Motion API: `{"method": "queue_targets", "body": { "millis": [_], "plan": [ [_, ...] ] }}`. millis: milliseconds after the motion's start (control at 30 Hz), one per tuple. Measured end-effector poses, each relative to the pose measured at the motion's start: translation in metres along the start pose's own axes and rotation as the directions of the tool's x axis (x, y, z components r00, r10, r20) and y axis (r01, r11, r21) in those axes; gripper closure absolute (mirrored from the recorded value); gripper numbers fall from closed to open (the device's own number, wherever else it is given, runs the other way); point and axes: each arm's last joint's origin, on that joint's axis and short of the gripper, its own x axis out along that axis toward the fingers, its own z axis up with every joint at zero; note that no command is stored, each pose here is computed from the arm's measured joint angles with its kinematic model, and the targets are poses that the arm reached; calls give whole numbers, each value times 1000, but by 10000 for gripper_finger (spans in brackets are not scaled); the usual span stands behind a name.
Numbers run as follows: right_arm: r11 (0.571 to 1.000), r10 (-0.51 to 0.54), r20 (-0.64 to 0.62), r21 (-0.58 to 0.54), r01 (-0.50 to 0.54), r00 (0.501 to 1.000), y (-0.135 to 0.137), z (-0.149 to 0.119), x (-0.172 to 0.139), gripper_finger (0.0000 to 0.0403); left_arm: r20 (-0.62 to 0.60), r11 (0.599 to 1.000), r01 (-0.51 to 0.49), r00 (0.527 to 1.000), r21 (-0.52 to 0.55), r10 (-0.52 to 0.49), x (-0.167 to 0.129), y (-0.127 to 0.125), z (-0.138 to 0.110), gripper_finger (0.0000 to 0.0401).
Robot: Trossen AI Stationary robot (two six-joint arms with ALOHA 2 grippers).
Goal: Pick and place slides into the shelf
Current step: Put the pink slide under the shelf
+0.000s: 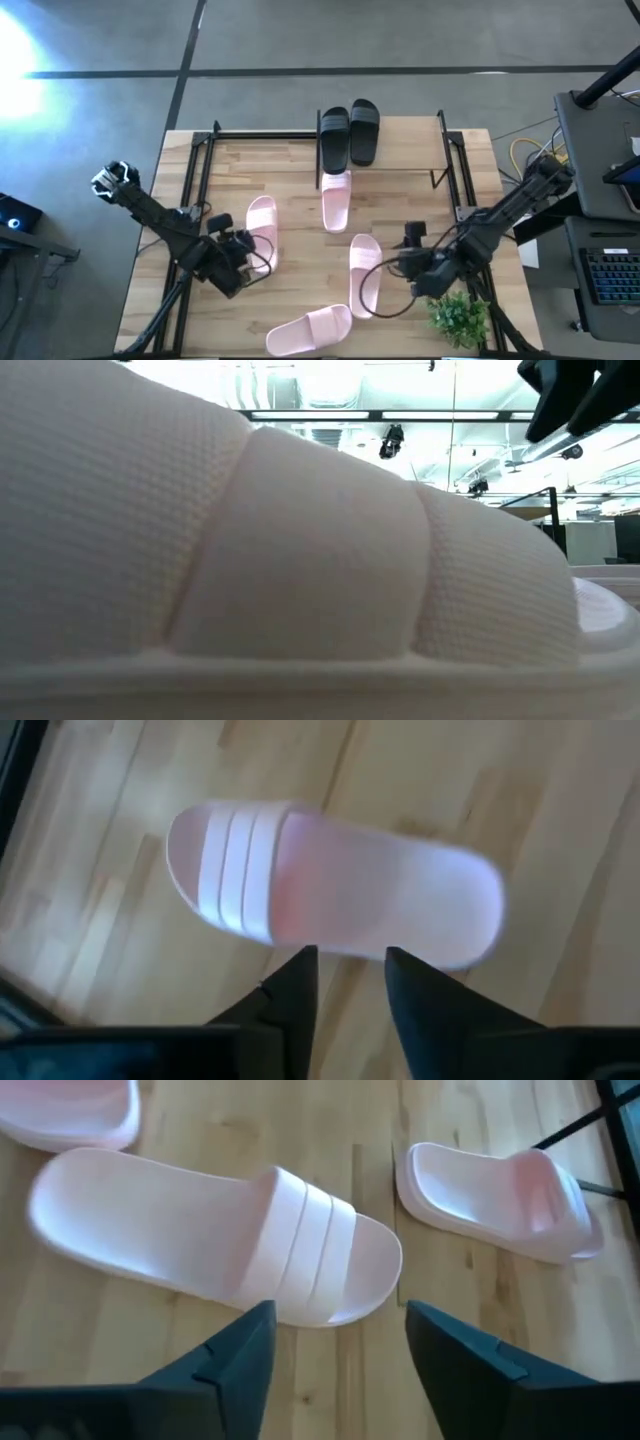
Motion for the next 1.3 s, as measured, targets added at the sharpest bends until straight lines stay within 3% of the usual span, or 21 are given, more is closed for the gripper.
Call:
{"method": "queue_targets", "body": {
  "millis": [133, 333, 800, 1100, 1300],
  "plan": [
    [998, -61, -44, 7, 62, 997, 12, 2, 21, 164, -14, 998, -18, 1000, 59, 19, 4, -1, -16, 272],
    [992, -91, -90, 78, 98, 992, 34, 13, 51, 149, -20, 999, -34, 999, 26, 35, 13, 5, -41, 269],
    [984, -143, -165, 81, 158, 976, 64, 42, 101, 147, 1, 1000, 3, 1000, 10, -3, 31, 47, -77, 269],
    [933, -224, -261, 222, 284, 939, 34, 31, 128, 160, 21, 999, 43, 999, -15, -43, 38, 63, -88, 269],
    [935, -196, -365, 211, 286, 910, 0, 28, 147, 227, 28, 998, 59, 998, -24, -58, 40, 64, -90, 269]
  ]
}}
